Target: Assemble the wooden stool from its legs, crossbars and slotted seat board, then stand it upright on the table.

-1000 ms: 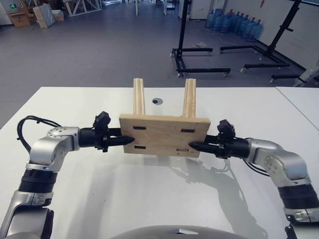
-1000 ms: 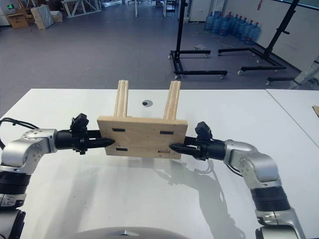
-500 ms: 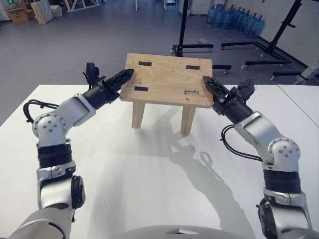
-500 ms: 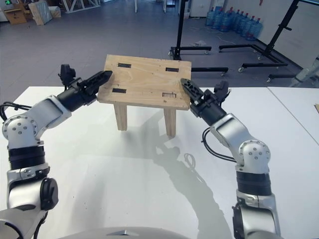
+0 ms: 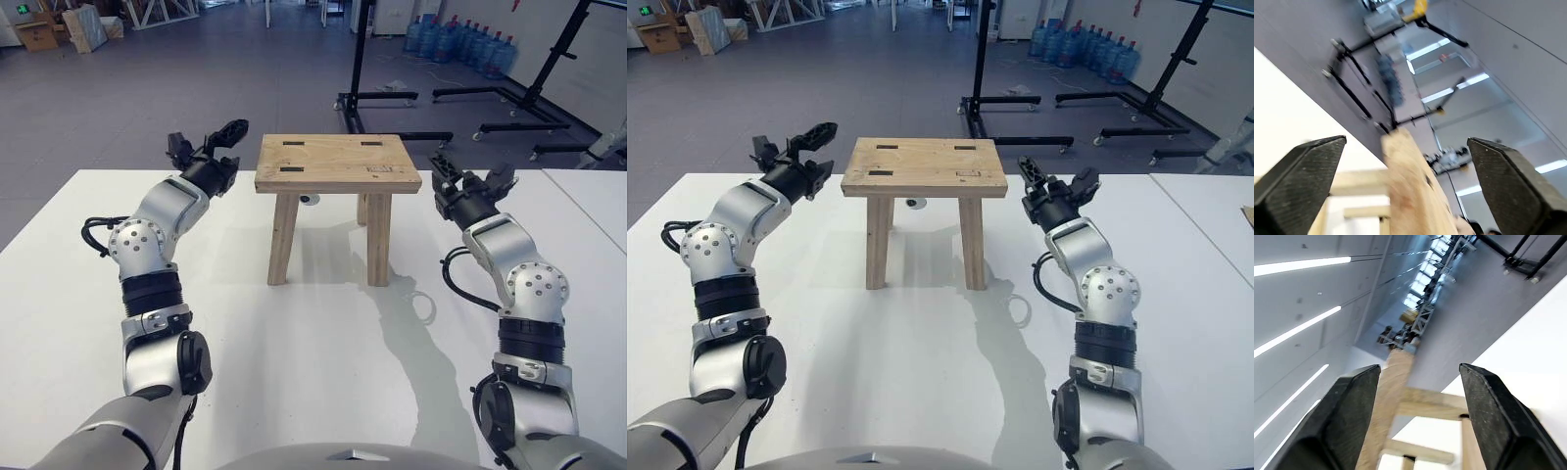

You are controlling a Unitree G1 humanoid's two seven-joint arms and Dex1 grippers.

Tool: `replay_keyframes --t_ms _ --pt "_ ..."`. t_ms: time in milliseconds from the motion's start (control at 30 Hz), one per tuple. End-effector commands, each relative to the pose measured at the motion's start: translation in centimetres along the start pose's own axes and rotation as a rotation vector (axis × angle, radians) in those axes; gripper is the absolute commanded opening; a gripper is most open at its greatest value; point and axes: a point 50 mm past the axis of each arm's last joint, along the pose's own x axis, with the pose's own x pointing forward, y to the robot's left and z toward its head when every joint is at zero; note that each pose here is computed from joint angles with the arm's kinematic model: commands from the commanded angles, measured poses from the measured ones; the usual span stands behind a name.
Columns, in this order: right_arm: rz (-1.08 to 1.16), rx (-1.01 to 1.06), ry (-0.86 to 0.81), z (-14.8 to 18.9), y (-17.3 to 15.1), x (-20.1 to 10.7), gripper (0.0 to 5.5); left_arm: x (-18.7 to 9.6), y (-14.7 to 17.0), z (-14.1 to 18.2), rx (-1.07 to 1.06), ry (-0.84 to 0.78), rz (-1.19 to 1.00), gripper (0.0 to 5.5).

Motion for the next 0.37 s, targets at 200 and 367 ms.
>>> replay_keyframes --t_ms 200,367 --pt "-0.249 -0.895 -0.035 -2.8 -5.6 -2.2 2.96 -2.1 3.1 -2.3 1.048 -0.270 0.176 4.58" --pt "-0.252 -0.930 -0.044 -4.2 -8.5 -3.2 2.96 -3.2 5.4 -3.9 0.959 -0.276 0.168 4.58"
